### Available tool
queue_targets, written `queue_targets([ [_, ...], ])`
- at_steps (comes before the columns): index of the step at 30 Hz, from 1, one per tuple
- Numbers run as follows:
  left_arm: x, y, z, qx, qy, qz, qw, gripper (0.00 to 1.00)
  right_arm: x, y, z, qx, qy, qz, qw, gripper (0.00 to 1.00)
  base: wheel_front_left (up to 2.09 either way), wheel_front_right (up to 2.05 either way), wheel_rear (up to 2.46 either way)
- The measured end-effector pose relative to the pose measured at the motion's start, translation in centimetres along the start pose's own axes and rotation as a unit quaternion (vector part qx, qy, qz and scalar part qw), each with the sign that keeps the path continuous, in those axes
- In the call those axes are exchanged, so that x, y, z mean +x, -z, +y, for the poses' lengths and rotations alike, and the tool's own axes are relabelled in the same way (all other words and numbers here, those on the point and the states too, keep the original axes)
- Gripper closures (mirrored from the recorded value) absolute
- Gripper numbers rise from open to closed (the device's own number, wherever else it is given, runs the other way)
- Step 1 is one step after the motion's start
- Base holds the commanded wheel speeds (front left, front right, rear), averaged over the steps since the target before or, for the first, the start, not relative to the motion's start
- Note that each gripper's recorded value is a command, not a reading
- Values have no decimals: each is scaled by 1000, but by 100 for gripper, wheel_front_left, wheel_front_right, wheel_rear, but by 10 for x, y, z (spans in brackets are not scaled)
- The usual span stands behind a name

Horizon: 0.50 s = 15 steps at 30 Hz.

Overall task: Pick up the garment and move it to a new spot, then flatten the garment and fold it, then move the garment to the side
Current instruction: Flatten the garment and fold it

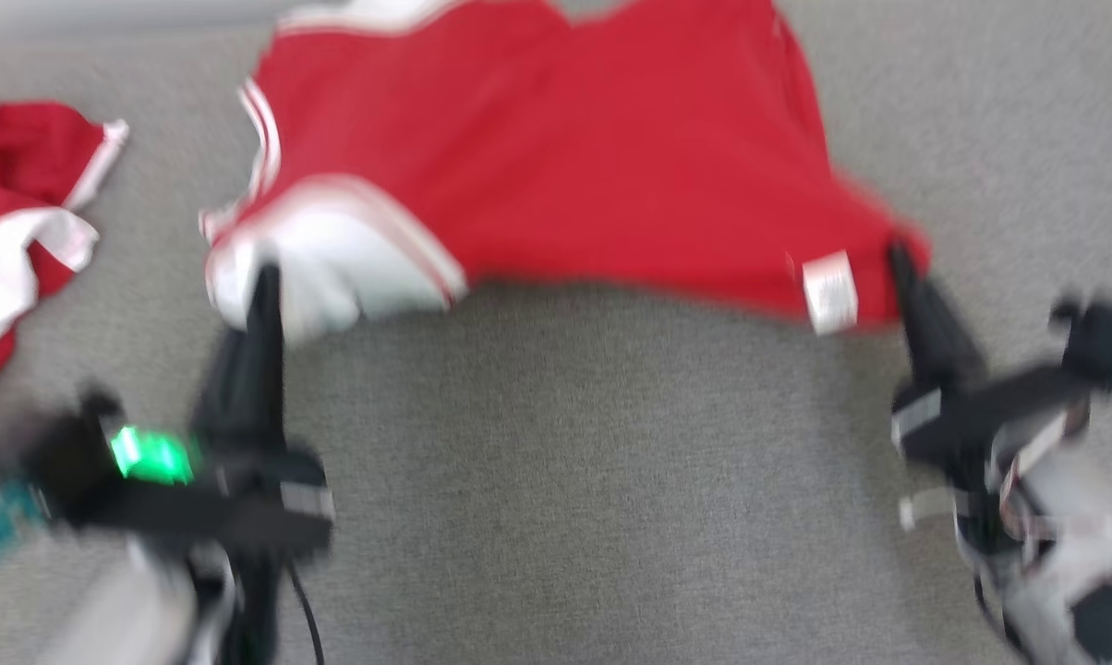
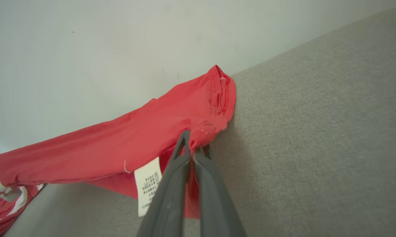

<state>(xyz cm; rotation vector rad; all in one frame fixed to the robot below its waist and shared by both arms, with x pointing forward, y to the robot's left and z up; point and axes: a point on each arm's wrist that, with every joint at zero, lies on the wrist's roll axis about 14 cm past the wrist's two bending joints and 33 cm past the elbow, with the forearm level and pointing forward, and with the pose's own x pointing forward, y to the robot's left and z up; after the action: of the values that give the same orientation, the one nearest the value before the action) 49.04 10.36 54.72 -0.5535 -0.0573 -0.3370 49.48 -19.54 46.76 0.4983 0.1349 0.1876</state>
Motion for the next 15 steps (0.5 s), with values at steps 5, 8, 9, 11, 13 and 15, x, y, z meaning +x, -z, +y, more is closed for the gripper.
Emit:
queue_targets([
  [5,-62,20,14,-36,-70,28,997,100,-57,31,-11,10,30,38,999,100,0,0,0],
  [8,-95,31,15,-57,-99,40,993,100,-86,40,-22,22,56,44,997,100,0,0,0],
  [9,-105,33,17,-62,-110,43,991,100,-96,45,-24,25,63,48,997,100,0,0,0],
  [11,-121,35,17,-68,-120,44,989,100,-112,52,-26,31,72,54,995,100,0,0,0],
  [13,-136,41,15,-75,-129,50,988,100,-127,59,-23,24,71,64,995,100,0,0,0],
  [15,-151,49,13,-81,-138,60,985,100,-141,68,-21,11,68,77,995,100,0,0,0],
])
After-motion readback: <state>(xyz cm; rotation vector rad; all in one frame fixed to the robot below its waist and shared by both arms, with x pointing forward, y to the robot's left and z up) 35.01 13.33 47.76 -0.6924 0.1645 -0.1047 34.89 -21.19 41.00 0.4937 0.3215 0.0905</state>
